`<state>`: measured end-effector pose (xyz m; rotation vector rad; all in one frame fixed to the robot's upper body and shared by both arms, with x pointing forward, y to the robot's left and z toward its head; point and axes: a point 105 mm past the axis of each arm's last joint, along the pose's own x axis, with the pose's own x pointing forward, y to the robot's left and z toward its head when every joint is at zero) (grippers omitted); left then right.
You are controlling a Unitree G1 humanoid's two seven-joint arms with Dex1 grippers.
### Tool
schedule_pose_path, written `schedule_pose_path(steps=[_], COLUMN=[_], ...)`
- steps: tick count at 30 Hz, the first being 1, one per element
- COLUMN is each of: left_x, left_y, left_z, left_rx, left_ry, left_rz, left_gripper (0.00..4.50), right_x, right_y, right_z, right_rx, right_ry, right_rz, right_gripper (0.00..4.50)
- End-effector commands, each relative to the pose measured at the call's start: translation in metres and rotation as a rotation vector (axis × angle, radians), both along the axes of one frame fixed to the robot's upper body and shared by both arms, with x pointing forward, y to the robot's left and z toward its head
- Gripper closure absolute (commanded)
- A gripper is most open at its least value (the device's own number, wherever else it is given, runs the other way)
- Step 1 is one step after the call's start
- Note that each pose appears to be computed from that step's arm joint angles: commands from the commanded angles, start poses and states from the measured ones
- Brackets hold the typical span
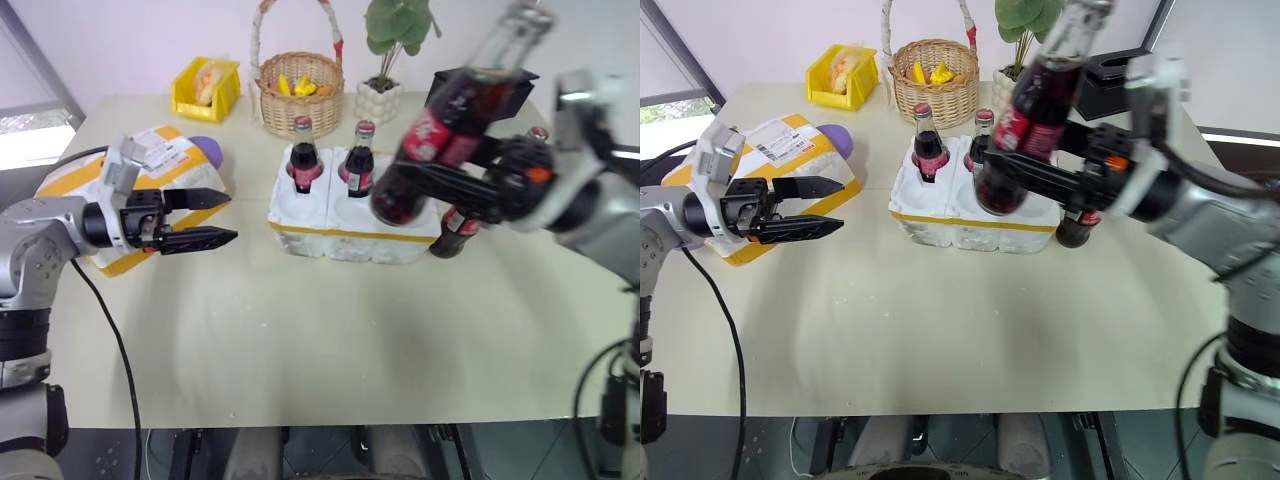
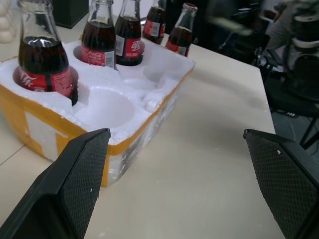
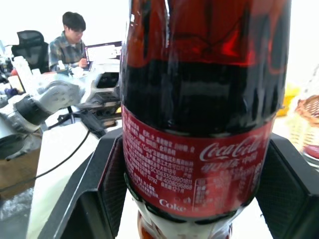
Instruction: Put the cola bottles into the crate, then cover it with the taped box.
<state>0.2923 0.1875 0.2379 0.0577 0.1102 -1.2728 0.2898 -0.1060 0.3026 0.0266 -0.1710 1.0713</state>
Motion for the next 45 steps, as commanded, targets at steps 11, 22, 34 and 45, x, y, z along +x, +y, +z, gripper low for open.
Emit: schedule_pose_path(steps=[11,22,34,45], left_x=[-0.010,-0.007,-0.002,0.002], left_y=[0.007,0.002,-0.007,-0.013], left_z=[0.010,0.011,0.016,0.018], left_rx=[0.020,0.019,-0.006,-0.018], left_ry=[-0.087,-0.125,-0.150,-0.155], left_rz=[0.042,0.046,0.029,0.000], left_gripper=[0.00,0.00,0.00,0.00], right_x=[0.065,0.076,0.080,0.082], right_y=[0.073,0.097,0.112,0.101], right_z=[-0.008,-0.032,-0.083,-0.101], right_rx=[-0.064,-0.123,-0.254,-0.220], right_ry=[-0.078,-0.081,-0.093,-0.015], right_rz=[-0.030,0.010,0.015,-0.039], right_gripper=[1.70,1.70,1.70,0.04])
